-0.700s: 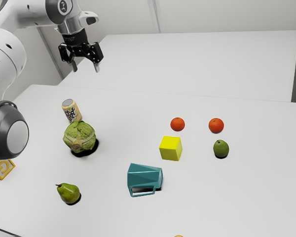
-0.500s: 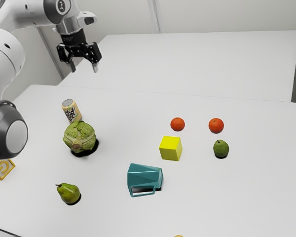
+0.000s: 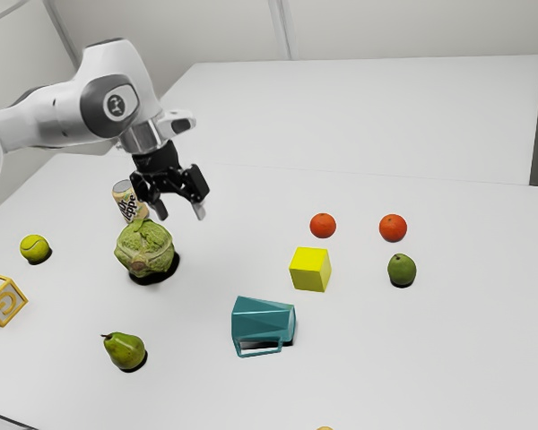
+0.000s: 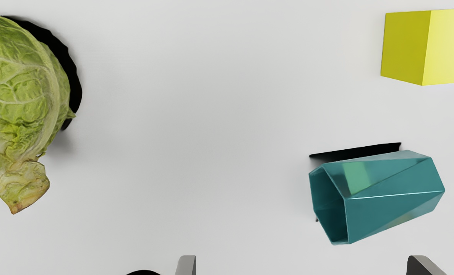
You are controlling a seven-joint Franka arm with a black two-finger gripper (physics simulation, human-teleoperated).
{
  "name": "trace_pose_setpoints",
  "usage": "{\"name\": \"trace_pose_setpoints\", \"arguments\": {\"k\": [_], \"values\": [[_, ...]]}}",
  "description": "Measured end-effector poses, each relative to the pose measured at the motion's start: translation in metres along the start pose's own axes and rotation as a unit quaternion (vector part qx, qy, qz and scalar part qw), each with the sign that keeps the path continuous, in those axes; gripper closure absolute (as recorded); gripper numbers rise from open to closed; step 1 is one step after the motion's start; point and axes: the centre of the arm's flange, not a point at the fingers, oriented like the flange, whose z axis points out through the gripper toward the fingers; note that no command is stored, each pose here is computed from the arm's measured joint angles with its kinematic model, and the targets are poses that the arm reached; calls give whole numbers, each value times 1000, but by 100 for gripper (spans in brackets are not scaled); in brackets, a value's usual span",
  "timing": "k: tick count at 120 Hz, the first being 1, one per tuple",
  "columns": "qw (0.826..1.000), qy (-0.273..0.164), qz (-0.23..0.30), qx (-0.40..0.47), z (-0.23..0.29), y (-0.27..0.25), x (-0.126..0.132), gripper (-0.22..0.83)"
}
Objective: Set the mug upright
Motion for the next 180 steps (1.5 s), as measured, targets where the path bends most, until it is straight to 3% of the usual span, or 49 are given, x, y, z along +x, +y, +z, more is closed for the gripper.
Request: {"name": "trace_pose_setpoints", "arguments": {"k": [27,59,108,137,180], "values": [[1000,26,2,1,59,0,-28,0],[999,50,-8,-12,110,5,-39,0],[993,33,-40,-107,159,15,-58,0],[981,37,-44,-183,176,18,-62,0],[954,84,-30,-285,199,19,-58,0]]}}
